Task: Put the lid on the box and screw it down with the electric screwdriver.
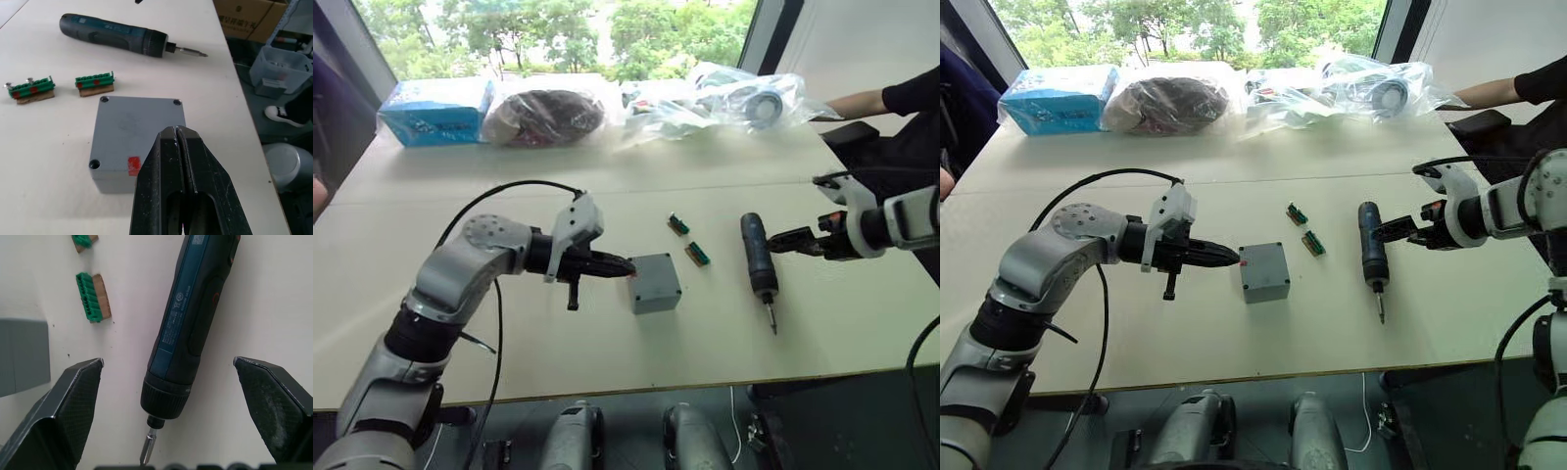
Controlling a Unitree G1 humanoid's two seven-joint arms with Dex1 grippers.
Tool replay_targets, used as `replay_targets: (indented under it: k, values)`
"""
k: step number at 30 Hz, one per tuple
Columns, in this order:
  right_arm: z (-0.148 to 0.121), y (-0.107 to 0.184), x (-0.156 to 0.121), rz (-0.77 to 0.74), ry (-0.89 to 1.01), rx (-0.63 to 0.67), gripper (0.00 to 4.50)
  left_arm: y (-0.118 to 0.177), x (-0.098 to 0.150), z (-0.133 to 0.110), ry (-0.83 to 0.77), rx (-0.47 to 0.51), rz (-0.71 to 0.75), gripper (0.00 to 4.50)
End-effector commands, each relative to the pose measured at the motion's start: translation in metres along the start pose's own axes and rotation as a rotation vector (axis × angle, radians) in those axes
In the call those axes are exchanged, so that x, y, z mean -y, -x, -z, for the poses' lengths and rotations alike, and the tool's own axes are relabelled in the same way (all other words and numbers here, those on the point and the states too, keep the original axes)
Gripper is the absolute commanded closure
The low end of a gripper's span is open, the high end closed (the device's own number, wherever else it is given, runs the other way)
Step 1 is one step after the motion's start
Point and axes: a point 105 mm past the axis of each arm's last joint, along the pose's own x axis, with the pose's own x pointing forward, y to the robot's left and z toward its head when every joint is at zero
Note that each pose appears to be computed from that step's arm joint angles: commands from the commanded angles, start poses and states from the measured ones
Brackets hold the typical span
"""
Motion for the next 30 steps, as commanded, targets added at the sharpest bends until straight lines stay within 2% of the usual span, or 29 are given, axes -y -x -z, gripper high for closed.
replay_targets:
  k: [1,8,19,25,28,30]
  values:
    - [-0.002,-0.003,0.005,0.013,-0.014,-0.01,0.06,0.007,0.001,-0.013,-0.044,0.022,-0.024,4.5]
    - [0.02,-0.02,0.006,0.0,0.028,-0.126,0.06,0.01,0.013,-0.006,-0.025,0.005,-0.01,4.5]
    - [0.018,-0.051,0.009,0.005,0.161,-0.18,0.06,0.005,0.012,-0.005,-0.009,0.014,-0.028,4.5]
    - [0.028,-0.061,0.018,0.012,0.191,-0.237,0.06,0.005,0.021,-0.003,-0.002,0.02,-0.018,4.5]
    - [0.033,-0.065,0.021,0.023,0.225,-0.273,0.75,0.002,0.021,-0.004,0.004,0.029,-0.022,4.5]
    - [0.033,-0.068,0.019,0.028,0.248,-0.286,1.4,0.001,0.02,-0.004,0.003,0.031,-0.02,4.5]
